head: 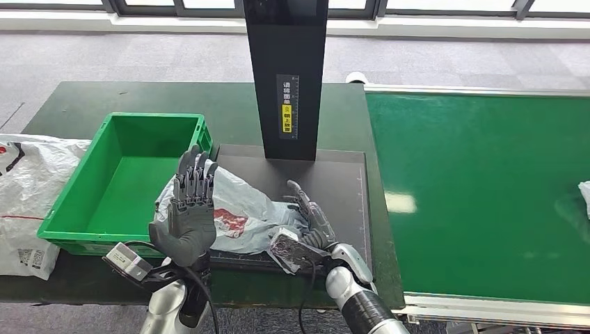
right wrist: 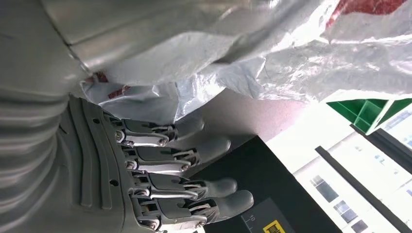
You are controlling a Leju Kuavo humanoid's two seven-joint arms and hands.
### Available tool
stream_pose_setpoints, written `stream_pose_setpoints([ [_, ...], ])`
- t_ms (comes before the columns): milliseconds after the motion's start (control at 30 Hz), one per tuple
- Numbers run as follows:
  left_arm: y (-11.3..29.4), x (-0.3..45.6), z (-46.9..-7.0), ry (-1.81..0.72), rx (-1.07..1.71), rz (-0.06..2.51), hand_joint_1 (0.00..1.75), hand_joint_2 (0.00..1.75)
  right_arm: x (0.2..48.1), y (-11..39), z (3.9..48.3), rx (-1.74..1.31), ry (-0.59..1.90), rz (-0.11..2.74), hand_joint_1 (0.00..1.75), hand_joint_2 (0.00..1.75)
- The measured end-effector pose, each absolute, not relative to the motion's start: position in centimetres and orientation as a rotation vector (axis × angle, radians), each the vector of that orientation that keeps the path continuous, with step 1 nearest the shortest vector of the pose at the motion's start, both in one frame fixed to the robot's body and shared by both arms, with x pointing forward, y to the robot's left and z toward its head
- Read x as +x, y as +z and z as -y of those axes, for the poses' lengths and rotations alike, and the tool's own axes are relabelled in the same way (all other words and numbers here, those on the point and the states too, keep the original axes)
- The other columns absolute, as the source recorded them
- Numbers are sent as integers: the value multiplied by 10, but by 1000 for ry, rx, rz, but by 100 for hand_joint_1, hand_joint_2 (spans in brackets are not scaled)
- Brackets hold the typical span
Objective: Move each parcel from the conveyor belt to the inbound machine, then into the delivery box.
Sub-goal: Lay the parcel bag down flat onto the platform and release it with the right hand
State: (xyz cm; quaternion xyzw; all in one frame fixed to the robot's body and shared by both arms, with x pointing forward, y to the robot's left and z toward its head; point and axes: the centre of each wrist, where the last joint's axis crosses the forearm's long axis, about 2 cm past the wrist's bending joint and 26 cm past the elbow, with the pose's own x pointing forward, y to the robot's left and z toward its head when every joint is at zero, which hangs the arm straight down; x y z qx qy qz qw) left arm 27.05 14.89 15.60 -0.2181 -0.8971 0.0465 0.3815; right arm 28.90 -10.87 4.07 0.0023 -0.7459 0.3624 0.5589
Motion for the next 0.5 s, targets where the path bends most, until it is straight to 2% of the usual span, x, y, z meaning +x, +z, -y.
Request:
stream_pose_setpoints([
  [500, 150, 267, -149, 91, -515, 2275, 0, 0, 290, 39, 116, -90, 802, 1745, 0, 175],
])
